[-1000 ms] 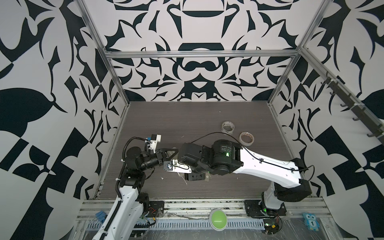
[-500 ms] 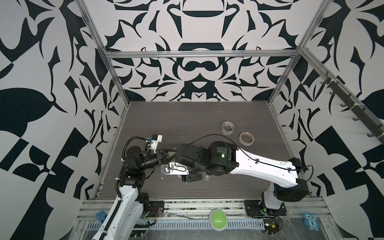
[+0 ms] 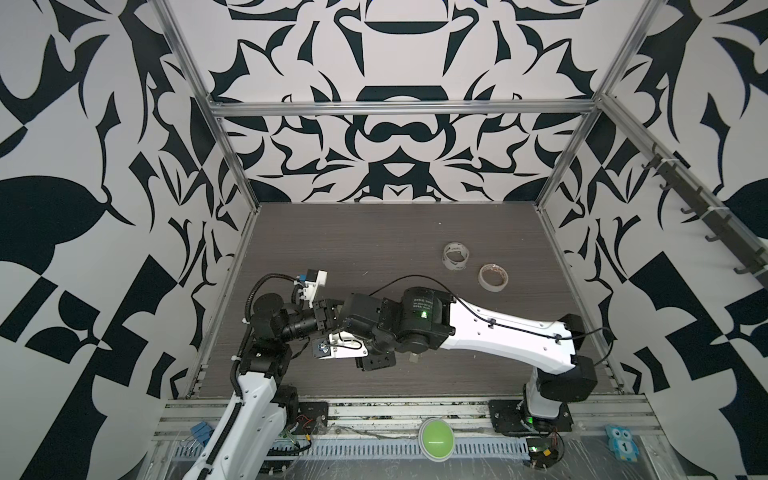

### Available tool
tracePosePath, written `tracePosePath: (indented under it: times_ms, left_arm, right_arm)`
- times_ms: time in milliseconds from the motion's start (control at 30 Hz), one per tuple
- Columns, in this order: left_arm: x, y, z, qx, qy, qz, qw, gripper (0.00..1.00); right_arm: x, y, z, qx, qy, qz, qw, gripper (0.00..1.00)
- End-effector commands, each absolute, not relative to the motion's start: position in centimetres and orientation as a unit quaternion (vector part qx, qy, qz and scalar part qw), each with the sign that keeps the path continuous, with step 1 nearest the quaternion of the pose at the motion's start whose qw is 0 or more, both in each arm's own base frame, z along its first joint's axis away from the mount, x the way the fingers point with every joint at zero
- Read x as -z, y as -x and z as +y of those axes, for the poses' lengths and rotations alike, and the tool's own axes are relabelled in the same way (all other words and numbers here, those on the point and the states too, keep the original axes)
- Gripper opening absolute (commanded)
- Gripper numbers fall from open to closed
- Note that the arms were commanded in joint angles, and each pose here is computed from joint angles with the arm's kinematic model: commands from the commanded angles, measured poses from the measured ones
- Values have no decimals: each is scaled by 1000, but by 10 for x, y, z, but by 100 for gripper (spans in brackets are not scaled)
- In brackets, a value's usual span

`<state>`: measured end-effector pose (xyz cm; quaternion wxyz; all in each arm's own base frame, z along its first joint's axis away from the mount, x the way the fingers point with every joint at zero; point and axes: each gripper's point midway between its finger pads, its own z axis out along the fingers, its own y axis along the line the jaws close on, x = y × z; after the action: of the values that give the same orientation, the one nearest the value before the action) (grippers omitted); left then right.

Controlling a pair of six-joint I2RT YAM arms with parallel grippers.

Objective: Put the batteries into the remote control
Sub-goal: 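Push both batteries down with the right gripper fingertips while left holds remote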

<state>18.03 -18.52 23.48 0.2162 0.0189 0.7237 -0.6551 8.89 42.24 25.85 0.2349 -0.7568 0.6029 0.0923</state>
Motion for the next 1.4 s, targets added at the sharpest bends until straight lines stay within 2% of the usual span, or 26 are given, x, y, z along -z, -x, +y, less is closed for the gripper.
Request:
tracePosePath:
  times_ms: [0, 300, 1367]
  left_arm:
    - [-253, -175, -188, 662, -47, 712, 230, 0]
    - [-251, -176, -189, 662, -46, 713, 226, 0]
    - [-252, -173, -189, 663, -48, 713, 225, 0]
  right_arm:
    - [-268, -86, 420, -101, 755, 600, 244, 43]
    - [-256, -95, 410, -69, 754, 606, 245, 40]
    - [-256, -106, 411, -54, 749, 608, 258, 27]
